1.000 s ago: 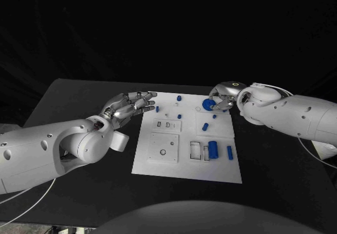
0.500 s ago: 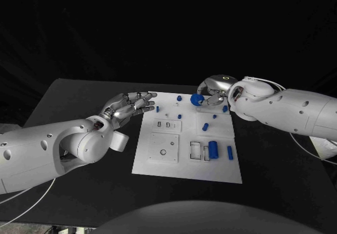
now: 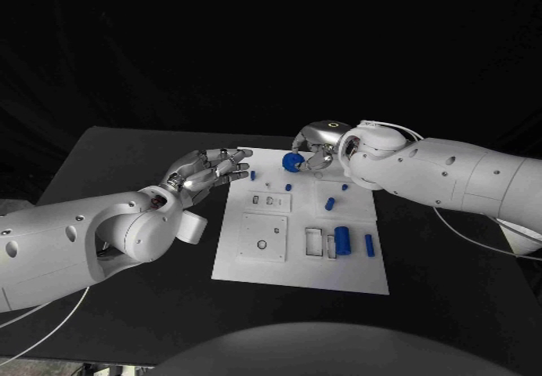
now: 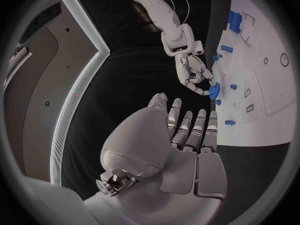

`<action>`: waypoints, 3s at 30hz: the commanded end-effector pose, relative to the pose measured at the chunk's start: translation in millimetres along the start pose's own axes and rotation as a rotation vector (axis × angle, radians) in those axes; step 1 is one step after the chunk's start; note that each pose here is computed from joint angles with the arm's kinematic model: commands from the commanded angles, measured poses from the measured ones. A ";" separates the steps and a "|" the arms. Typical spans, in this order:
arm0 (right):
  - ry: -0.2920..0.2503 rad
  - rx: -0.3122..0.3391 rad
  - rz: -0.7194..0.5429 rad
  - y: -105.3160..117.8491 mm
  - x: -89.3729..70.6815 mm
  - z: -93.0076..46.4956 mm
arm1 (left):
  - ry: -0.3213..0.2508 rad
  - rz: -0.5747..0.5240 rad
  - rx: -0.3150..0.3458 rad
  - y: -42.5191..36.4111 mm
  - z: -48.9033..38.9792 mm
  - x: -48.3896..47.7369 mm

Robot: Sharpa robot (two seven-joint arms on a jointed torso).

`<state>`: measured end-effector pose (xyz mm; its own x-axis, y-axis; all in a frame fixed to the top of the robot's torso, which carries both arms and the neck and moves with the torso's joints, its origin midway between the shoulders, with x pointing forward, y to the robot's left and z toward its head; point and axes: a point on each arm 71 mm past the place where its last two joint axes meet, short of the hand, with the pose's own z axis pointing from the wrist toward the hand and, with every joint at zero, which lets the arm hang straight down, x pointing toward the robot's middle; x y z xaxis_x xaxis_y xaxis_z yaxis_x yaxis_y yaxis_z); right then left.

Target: Assemble the parts on the task board

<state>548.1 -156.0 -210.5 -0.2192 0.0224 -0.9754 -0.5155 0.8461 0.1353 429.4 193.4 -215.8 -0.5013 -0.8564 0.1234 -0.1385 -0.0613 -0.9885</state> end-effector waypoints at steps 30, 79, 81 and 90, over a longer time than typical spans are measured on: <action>0.113 0.024 -0.027 16.1 23.9 30.2 | 0.018 -0.003 0.003 -0.9 -0.9 2.5; 0.032 -0.010 0.012 15.6 26.3 14.4 | 0.020 -0.003 -0.011 1.9 1.0 2.7; 0.028 -0.008 0.015 15.3 26.0 14.4 | 0.020 -0.003 -0.012 2.0 1.0 2.6; 0.021 -0.012 0.025 17.1 25.1 14.7 | 0.019 -0.003 -0.015 2.2 0.9 2.2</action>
<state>546.7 -135.0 -236.0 -0.2566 0.0247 -0.9662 -0.5111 0.8450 0.1574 429.6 193.1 -218.5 -0.5011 -0.8566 0.1229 -0.1544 -0.0513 -0.9867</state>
